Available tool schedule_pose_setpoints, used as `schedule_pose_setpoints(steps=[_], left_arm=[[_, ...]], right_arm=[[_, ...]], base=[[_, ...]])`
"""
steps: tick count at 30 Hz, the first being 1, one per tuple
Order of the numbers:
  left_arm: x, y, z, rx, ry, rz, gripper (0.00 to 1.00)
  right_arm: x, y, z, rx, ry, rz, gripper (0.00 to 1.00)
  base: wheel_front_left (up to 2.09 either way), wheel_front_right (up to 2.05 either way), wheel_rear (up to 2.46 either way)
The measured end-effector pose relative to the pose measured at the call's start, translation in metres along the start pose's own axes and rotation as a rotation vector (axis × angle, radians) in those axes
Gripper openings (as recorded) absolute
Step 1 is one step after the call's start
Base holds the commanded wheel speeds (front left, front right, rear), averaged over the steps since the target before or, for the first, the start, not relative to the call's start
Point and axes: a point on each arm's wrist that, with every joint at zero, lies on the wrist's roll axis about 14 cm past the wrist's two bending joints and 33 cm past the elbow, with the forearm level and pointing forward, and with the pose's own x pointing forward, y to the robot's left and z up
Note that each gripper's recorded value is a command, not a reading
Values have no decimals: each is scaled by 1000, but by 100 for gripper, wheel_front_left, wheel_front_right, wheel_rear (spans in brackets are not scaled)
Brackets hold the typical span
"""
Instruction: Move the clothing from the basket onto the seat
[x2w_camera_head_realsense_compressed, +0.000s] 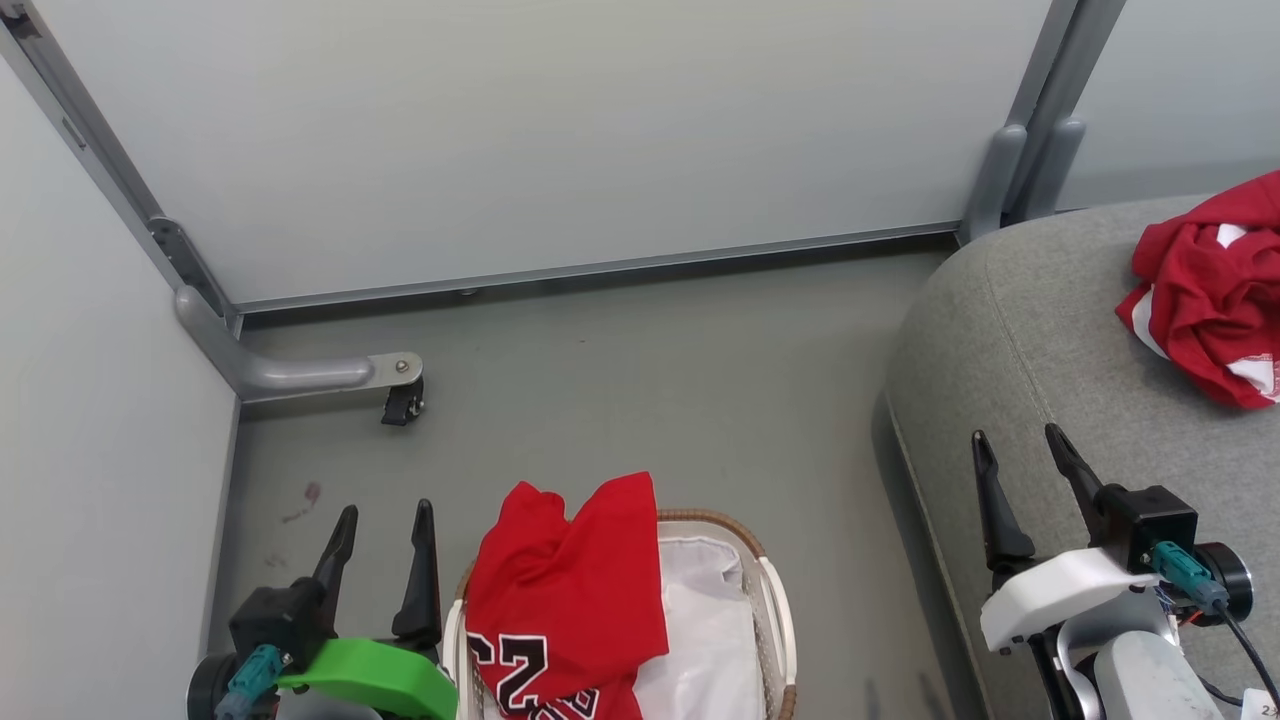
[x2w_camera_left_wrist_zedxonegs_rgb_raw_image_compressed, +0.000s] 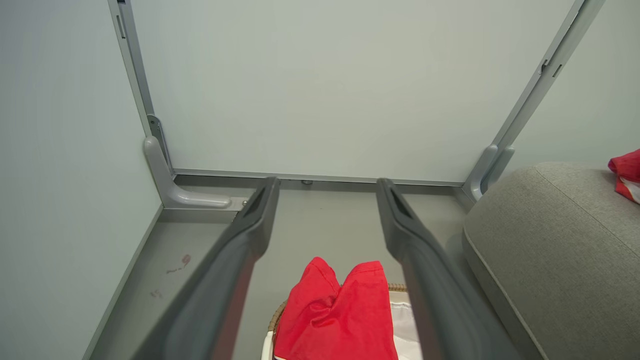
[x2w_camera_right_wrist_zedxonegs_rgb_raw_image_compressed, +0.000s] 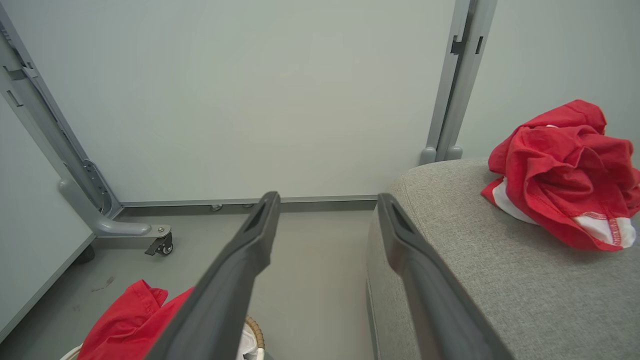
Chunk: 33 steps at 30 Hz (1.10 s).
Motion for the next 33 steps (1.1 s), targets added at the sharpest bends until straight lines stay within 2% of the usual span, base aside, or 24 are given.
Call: schedule_pose_setpoints(steps=[12,20,28,33], left_arm=[[3,-2,-7,-3,21,-8,100],[25,-23,-23,9,77,-84,100],[51,-56,-75,72,251,-230,100],[58,-60,-120,136,396,-297,100]], right_arm=[[2,0,-5,1,14,0,100],[16,-2,-5,6,6,-3,100],[39,-9,-10,-10,5,-12,100],[53,-13,-18,-16,14,-15,100]], base=[[0,0,0],[0,0,0],[0,0,0],[0,0,0]])
